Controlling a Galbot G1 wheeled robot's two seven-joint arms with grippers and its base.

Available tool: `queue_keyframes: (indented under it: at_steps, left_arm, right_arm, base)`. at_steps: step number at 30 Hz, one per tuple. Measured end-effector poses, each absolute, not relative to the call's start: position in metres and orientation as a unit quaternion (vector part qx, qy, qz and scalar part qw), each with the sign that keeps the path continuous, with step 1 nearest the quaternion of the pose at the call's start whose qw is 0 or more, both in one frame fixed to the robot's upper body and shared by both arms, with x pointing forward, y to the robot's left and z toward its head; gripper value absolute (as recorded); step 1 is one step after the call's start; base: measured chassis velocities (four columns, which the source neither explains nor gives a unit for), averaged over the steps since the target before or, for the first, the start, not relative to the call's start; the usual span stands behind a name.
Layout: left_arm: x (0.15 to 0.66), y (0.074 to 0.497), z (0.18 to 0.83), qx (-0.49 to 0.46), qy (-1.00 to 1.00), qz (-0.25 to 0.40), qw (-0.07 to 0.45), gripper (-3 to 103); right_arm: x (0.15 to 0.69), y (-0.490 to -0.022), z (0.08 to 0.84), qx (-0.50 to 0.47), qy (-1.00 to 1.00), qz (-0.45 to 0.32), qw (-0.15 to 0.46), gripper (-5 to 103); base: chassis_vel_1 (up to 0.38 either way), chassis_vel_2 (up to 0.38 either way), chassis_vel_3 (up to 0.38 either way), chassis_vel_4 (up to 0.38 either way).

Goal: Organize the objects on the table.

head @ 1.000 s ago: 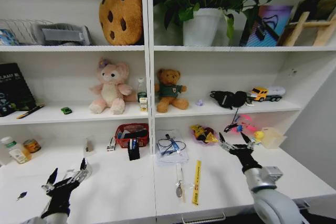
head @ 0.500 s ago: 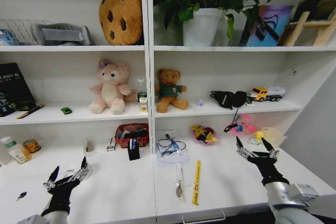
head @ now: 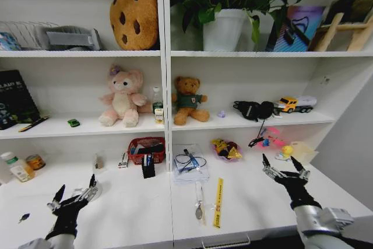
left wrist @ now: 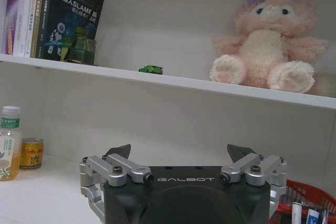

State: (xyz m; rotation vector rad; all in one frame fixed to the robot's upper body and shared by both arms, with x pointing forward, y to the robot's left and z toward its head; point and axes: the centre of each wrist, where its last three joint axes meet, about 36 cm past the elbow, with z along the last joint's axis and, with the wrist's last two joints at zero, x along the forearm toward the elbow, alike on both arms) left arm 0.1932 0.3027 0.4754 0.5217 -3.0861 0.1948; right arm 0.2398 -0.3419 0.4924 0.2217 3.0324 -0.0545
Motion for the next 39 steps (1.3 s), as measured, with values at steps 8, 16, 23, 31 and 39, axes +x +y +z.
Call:
queue_keyframes:
  at_steps: [8,16,23,31,39]
  left_arm:
    - [0.1932,0.3027,0.4754,0.166,-0.984,0.062,0.003,100]
    - [0.1931,0.3027,0.4753,0.166,-0.984,0.062,0.004,100]
    - [0.1931,0.3026,0.4754,0.166,-0.984,0.062,0.003,100]
    - [0.1931,0.3026,0.4754,0.166,-0.984,0.062,0.003,100]
    - [0.1931,0.3026,0.4754,0.166,-0.984,0.062,0.003,100]
  right_arm:
    - [0.2401,-0.342,0.492,0.073,0.996,-0.018,0.05,100]
    - [0.2402,-0.3421,0.4918,0.073,0.996,-0.018,0.049,100]
    - [0.2403,-0.3421,0.4916,0.073,0.996,-0.018,0.049,100]
    - [0.2404,-0.3421,0.4916,0.073,0.996,-0.018,0.049,100]
    - [0.2404,-0.3421,0.4916,0.073,0.996,-0.018,0.049,100]
  base:
    - [0.006,0.003,-0.007,-0.006]
    - [0.112,0.136,-0.125,-0.108]
    - [0.208,0.254,-0.233,-0.223]
    - [0.245,0.232,-0.248,-0.23]
    - [0.167,0.178,-0.183,-0.171]
